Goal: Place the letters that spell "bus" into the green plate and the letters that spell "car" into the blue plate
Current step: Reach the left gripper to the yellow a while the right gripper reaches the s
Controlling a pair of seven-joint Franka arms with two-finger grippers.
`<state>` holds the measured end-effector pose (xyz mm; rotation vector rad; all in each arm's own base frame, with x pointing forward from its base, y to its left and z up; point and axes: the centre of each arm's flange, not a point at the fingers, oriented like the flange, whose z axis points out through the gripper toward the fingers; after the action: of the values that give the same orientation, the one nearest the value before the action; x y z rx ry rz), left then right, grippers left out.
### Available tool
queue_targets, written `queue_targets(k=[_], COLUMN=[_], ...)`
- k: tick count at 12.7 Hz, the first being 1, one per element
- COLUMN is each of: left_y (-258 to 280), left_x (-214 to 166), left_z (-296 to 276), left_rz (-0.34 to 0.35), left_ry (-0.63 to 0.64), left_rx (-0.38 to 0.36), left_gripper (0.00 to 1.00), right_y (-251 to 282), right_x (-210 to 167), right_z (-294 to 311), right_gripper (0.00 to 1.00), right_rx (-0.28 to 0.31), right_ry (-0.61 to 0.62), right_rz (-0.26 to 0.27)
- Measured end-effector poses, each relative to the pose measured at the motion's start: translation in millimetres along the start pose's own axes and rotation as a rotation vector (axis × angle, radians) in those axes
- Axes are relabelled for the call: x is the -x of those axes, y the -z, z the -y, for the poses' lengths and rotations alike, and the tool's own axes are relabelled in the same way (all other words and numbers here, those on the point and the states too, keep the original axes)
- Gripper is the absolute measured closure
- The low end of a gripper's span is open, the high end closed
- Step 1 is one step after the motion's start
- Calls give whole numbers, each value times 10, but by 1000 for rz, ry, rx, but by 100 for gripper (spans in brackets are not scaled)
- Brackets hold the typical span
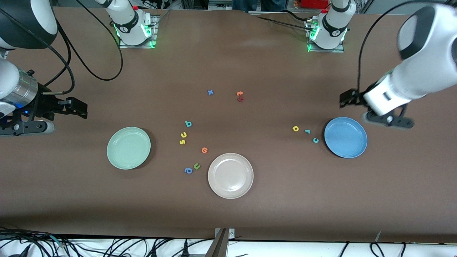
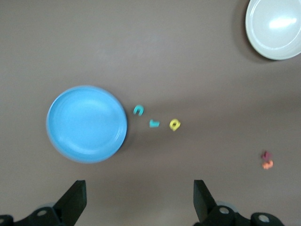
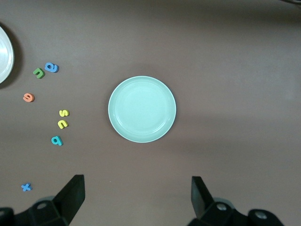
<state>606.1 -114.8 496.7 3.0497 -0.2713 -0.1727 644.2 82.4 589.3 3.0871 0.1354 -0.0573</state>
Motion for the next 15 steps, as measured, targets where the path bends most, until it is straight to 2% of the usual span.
queue_targets(k=[4,6,8,10,12,15], left_y=[-1061,-1398,-1687,-2045,-2370,-2654], left_x=[-388,-447,-404,-300,-180,-64], left_z=[-546,-642,-592,-546,-515,-565], left_rz=[83,99,108,105,93,48], left_ry=[-139,-206,-244,-293,-353,-476], left_rx=[10,14,15,15,15,-1], left_gripper=[0,0,0,0,0,0], right_y=[-78,-273,-606,-856,-1089,-1670], right_x=[-54,-128,-180,-222,-266,-407], right_z=[18,67,241,764,1266,1486], right_gripper=[0,0,0,0,0,0], right_rx=[-2,-2,-5,-7,-16,-27], right_ry=[16,61,107,143,107,88], right_rz=[-17,-27,-13,-28,-58,-58])
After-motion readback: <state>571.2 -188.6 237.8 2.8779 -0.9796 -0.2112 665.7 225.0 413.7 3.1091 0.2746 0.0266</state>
